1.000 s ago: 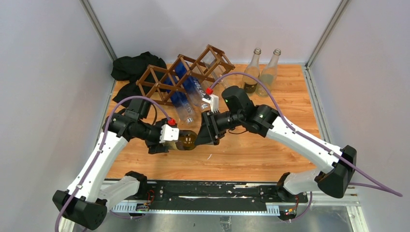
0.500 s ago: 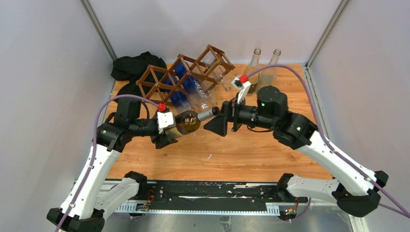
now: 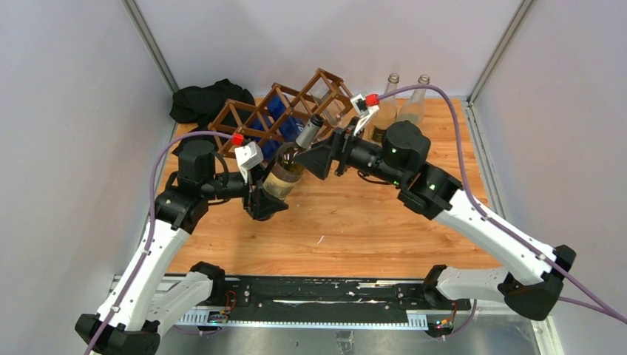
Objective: Take the wine bottle off the wine rack
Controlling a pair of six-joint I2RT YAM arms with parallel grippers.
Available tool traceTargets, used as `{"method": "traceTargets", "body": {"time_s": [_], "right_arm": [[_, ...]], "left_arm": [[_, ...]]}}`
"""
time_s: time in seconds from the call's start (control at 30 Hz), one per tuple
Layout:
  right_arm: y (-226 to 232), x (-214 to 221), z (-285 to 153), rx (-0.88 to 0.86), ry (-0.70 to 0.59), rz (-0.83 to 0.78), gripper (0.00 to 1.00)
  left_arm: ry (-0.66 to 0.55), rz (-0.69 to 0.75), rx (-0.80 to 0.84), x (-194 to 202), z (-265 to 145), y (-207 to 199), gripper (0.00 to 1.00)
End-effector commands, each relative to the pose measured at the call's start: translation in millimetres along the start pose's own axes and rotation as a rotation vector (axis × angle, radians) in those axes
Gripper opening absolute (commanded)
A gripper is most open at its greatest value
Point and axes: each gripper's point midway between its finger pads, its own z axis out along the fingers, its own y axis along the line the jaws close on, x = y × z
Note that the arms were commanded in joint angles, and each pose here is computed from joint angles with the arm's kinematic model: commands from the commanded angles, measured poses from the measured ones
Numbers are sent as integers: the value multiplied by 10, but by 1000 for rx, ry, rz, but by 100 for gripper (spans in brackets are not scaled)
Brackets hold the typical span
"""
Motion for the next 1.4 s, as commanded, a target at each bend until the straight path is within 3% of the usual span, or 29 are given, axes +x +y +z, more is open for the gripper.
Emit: {"method": "traceTargets", "body": {"time_s": [0.0, 0.37, 0.53, 0.57, 0.6, 0.63, 0.67, 0.7, 0.9, 1.37], "right_arm": [[216, -440, 173, -81, -162, -14, 78], [31, -345, 469, -31, -153, -16, 36], [-30, -307, 503, -7, -140, -27, 11], [-48, -302, 501, 3, -135, -33, 6], [-56, -316, 489, 10, -136, -46, 1], [-87, -299, 469, 29, -123, -61, 0], [-120, -303, 438, 50, -119, -78, 0], [-151, -312, 397, 72, -117, -95, 0], [-453, -284, 56, 242, -71, -203, 0], [-1487, -630, -932, 721, -78, -424, 0]], "left_arm": [[-91, 8, 60, -228, -10, -158, 0], [-80, -31, 94, -112, -19, -247, 0], [-45, -10, 91, -15, -33, -244, 3], [-32, -4, 88, 6, -37, -236, 12], [-19, -13, 72, 31, -34, -204, 39], [9, -22, 42, 69, -46, -159, 79], [37, -37, 34, 109, -59, -152, 94], [66, -10, 23, 147, -74, -120, 99], [201, -8, -102, 264, -170, 111, 100], [255, -99, -385, 45, -369, 702, 100]]}}
